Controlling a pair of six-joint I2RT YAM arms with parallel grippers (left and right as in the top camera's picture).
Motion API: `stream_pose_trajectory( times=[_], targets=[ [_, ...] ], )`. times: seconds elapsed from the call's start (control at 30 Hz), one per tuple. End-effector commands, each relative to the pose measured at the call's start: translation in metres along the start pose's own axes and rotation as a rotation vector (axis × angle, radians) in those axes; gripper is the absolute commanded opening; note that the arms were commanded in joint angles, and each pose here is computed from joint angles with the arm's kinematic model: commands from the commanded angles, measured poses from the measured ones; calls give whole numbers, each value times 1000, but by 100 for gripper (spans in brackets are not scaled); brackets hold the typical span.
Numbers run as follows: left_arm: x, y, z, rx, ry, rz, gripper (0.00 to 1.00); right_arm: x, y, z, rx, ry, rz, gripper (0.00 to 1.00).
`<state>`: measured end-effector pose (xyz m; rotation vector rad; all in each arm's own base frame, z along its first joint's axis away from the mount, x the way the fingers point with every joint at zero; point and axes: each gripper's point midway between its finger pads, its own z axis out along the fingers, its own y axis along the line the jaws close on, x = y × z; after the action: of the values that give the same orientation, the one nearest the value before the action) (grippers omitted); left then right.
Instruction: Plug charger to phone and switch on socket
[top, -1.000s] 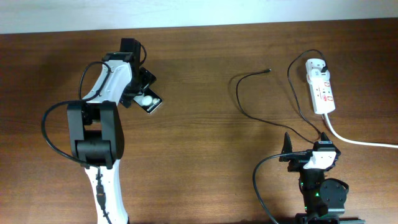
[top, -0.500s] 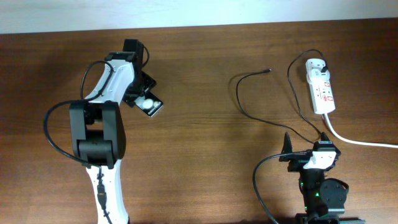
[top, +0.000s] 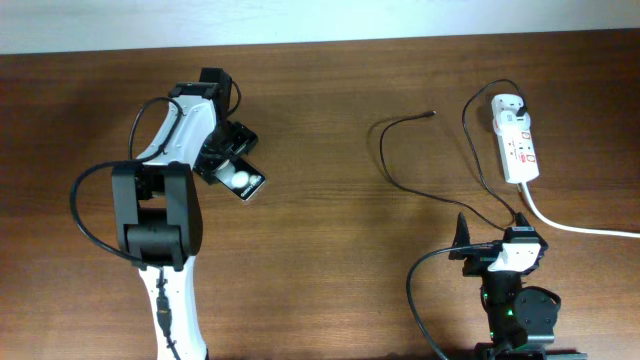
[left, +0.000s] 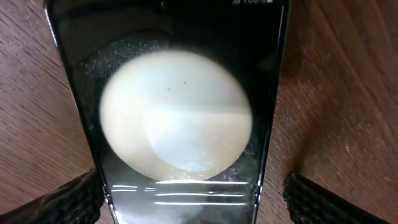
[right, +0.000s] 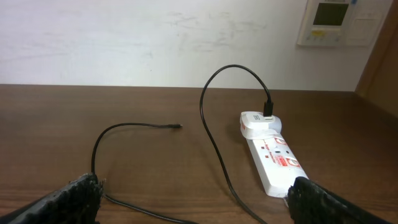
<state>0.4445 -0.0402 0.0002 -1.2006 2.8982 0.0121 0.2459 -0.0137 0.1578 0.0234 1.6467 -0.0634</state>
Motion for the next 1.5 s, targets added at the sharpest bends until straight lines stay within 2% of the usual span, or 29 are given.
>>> stream_pose_trajectory(
  times=[0.0,0.1,0.13,0.2,0.33,0.6,0.8,0.97,1.3,1.47],
  targets=[
    [10,12,23,-71,42,11,88,2,1,0,-1,4,1,99],
    [10,12,23,-73,44,11,84,2,1,0,-1,4,1,99],
    [11,13,23,-76,45,11,78,2,1,0,-1,4,0,98],
    [12,14,23,-80,49,11,72,2,1,0,-1,4,1,99],
    [11,14,14,-79,48,11,70,2,1,0,-1,4,0,99],
    [11,15,-50,-12,-7,9,65,2,1,0,-1,4,1,99],
    [21,28,-116,48,-57,8,64,2,1,0,-1,4,1,99],
    [47,61,-195,118,-114,8,64,2,1,0,-1,4,1,99],
    [115,145,-292,213,-195,9,63,2,1,0,-1,4,0,99],
    [143,167,-331,374,-277,40,64,2,1,0,-1,4,1,99]
  ],
)
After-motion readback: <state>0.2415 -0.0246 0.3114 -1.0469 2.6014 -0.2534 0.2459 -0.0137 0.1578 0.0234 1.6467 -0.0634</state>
